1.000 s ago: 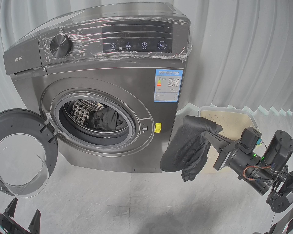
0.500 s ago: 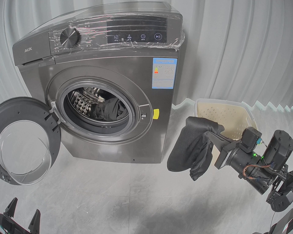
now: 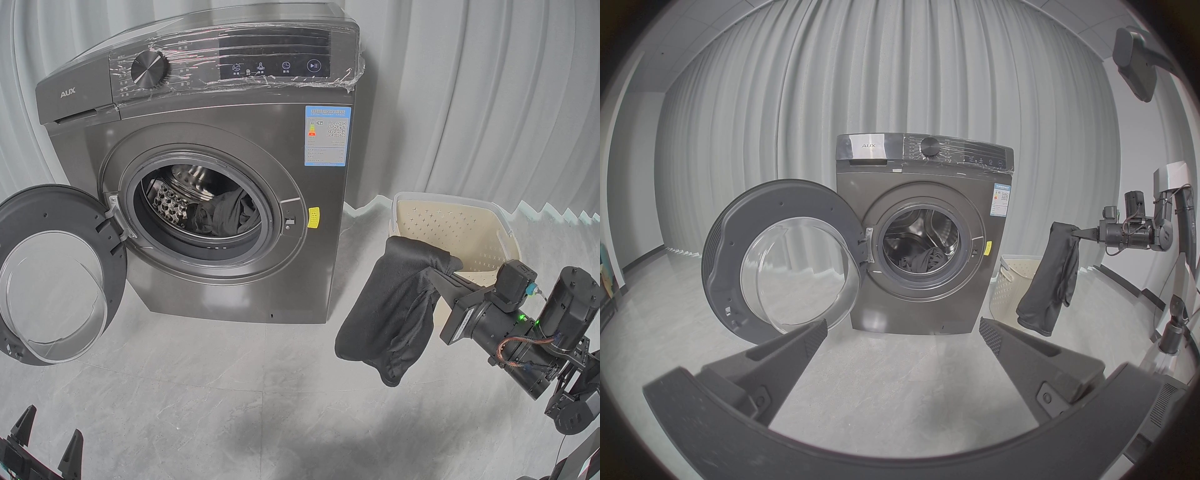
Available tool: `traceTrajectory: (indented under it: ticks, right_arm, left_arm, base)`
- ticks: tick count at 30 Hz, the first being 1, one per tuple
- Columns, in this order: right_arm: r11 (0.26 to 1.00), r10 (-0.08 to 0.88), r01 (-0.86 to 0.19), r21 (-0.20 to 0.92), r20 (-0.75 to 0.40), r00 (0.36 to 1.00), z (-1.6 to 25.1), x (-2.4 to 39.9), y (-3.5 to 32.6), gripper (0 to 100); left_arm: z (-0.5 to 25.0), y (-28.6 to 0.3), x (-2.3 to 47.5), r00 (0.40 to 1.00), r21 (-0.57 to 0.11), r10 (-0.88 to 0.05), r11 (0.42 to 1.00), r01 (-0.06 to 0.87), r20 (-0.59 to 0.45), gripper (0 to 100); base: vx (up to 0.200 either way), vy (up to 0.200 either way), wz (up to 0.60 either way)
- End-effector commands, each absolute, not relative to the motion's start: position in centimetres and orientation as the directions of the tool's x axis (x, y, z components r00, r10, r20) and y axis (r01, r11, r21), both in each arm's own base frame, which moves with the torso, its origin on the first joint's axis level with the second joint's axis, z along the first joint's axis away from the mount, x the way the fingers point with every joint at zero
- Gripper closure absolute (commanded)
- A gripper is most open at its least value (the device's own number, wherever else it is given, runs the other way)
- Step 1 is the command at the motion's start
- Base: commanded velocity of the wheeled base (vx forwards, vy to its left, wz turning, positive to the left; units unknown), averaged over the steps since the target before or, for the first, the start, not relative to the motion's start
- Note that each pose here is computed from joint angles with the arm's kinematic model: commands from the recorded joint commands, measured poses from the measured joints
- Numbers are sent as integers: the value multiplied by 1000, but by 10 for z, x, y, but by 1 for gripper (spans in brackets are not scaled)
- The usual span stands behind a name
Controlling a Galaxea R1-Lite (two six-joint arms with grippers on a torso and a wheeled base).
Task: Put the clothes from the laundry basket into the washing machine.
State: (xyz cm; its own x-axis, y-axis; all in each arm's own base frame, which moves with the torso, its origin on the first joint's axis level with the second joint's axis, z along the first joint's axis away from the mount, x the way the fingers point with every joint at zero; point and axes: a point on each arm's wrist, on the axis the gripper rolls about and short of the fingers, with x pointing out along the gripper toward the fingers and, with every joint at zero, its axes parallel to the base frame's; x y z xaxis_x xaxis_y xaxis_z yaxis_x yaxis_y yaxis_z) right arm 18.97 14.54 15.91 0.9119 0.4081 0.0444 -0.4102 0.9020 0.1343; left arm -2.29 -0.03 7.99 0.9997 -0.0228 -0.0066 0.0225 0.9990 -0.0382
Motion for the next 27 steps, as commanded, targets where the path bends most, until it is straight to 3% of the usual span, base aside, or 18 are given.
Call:
traceTrajectory:
  ticks: [1, 23, 27]
  right_arm:
    - [905, 400, -403, 136, 46, 915, 160, 191, 146, 100]
    - [905, 400, -403, 136, 46, 915, 159, 191, 146, 100]
    - [904, 402, -404, 136, 47, 915, 160, 191, 146, 100]
  left_arm:
    - [76, 0, -23, 1000, -38, -23, 999, 23, -6, 0]
    - [76, 0, -23, 1000, -38, -23, 999, 23, -6, 0]
    - [76, 0, -23, 1000, -38, -21, 999, 21, -5, 0]
  base:
    - [0, 200, 0]
    - [0, 200, 0]
    - [0, 0, 0]
